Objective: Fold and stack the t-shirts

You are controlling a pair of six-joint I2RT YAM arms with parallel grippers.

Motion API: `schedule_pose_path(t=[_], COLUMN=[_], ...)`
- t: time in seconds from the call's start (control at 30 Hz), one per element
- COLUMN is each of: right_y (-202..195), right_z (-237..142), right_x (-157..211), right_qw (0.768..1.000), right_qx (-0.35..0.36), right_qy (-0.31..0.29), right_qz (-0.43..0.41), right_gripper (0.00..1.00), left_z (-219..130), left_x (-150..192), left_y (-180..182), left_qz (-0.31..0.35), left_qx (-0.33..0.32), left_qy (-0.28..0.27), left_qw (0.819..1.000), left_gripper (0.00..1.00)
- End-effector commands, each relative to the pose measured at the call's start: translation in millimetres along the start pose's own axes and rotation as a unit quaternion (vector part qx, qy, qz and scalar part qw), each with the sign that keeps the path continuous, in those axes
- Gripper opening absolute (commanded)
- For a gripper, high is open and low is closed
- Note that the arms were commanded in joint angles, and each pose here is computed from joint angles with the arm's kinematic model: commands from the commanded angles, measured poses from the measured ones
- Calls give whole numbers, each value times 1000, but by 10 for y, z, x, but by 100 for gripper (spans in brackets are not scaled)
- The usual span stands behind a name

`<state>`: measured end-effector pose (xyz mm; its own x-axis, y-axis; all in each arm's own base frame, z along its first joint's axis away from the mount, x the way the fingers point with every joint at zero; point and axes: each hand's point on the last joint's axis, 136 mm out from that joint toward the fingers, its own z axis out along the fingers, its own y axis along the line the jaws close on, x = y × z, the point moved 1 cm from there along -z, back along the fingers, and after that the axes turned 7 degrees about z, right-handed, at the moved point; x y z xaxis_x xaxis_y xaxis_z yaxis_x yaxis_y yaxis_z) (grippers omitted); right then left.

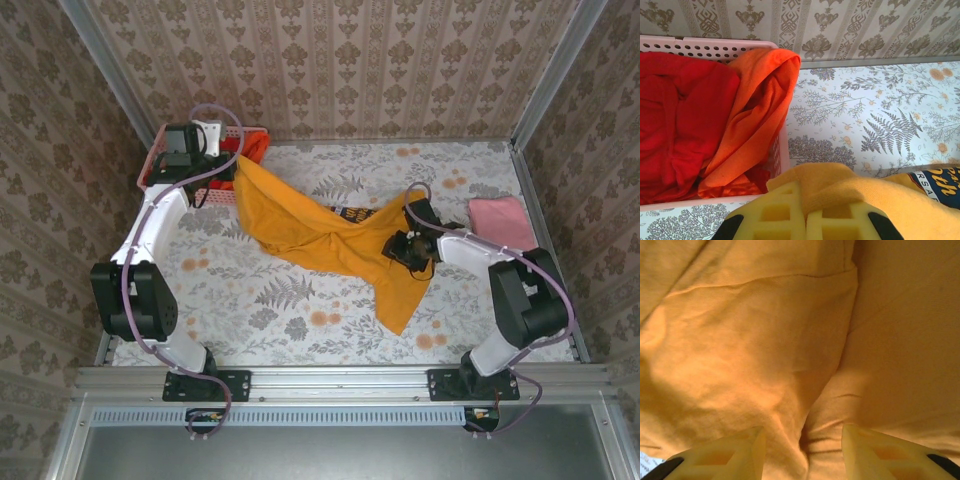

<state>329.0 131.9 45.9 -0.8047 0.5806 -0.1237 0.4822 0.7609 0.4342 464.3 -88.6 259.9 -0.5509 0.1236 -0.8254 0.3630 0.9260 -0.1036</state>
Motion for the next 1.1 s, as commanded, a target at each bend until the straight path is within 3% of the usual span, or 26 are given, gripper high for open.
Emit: schedule_pose_path(t=[0.0,0.37,0.5,0.57,0.67,0.87,1.07], right_y=[157,208,216,229,296,578,954], right_z=[60,213,259,235,15,-1067,-2698], right_x=[-58,-121,-158,-189,-307,-736,-1172], right_qw=[1000,999,999,999,998,977,912], right_qx=[-22,-29,-28,-29,-39,-65,-168], right_qy=[10,8,1,-8,-49,-195,-362], right_qz=[18,28,21,18,7,-61,-92], right_gripper=[42,26,14,2,0,0,0], left_z=[-131,-138,-129,-123,-184,-502,-1051], left_x=[-103,-40,-15,-1,-47,-355,-970], left_y=[-28,-26,-27,-26,-25,9,47], left_qz=[-1,-3,-4,-4,2,13,29], left_qx=[5,3,3,3,0,-18,-42], left_qy=[-19,-17,-15,-13,-22,-73,-158], left_qw=[1000,1000,1000,1000,1000,997,986], left_gripper=[0,0,0,0,0,0,0])
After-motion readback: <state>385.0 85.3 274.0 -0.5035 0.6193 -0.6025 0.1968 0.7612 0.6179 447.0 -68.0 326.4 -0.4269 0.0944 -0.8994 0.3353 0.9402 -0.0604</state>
